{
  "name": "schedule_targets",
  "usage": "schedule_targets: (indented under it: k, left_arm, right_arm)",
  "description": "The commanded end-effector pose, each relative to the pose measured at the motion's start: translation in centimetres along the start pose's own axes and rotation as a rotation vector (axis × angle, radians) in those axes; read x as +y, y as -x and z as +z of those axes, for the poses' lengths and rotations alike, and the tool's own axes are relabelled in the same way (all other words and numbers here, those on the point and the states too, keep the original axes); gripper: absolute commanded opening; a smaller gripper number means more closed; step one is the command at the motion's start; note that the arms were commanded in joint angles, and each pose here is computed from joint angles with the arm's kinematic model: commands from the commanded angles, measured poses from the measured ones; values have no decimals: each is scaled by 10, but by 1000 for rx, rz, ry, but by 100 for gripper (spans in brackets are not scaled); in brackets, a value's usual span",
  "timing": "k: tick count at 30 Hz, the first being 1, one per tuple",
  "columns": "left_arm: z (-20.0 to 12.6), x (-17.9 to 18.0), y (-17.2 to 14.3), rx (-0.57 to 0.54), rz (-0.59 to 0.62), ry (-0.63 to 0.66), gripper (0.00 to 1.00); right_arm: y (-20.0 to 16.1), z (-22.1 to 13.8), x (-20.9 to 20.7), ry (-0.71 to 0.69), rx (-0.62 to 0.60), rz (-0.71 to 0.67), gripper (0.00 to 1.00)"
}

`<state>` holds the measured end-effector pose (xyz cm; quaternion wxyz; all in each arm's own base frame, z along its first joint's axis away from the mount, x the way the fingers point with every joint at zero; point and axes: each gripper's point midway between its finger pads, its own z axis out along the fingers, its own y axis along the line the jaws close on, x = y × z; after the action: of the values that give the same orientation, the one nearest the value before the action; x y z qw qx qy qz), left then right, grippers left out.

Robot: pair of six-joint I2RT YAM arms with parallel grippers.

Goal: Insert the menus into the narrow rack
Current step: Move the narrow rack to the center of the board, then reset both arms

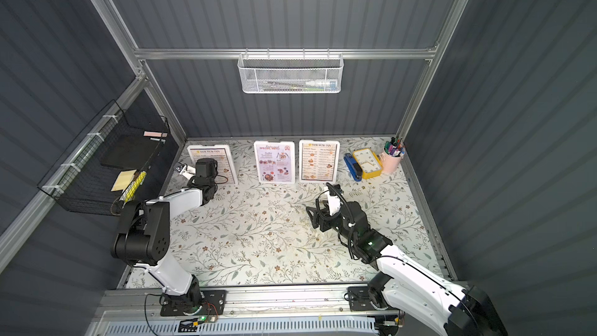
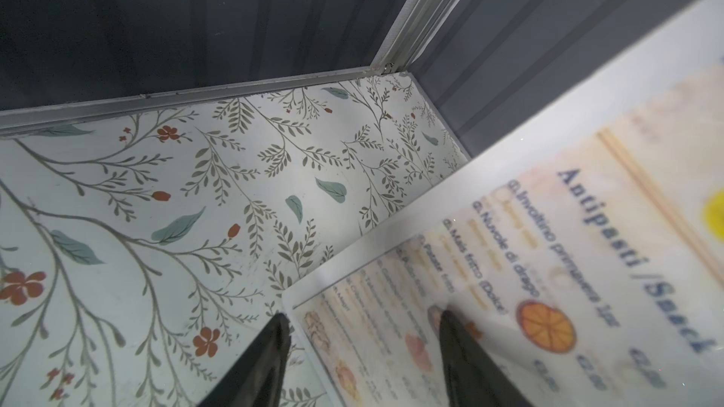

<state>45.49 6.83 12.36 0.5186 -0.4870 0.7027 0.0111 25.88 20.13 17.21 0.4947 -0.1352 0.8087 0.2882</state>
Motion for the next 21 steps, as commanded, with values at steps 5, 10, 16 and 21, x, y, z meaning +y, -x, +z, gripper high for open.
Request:
schedule_targets:
  k: [5,10,16,21]
  left_arm:
    - [-25,-8,26,-36,45,-45,85]
    - [-61,-29,52,-123,164,-257,99]
    - [-94,-9,87,-299,244,-236,99]
    - [-96,2,75,-331,347,-267,99]
  right_arm:
    - [31,-4,-17,-122,-75,30,99]
    - [67,-32,-68,-483,-161,56,99]
    - [99,-41,-83,-634,-208,-73,99]
    - [118,-62,-113,-787,-152,-57,99]
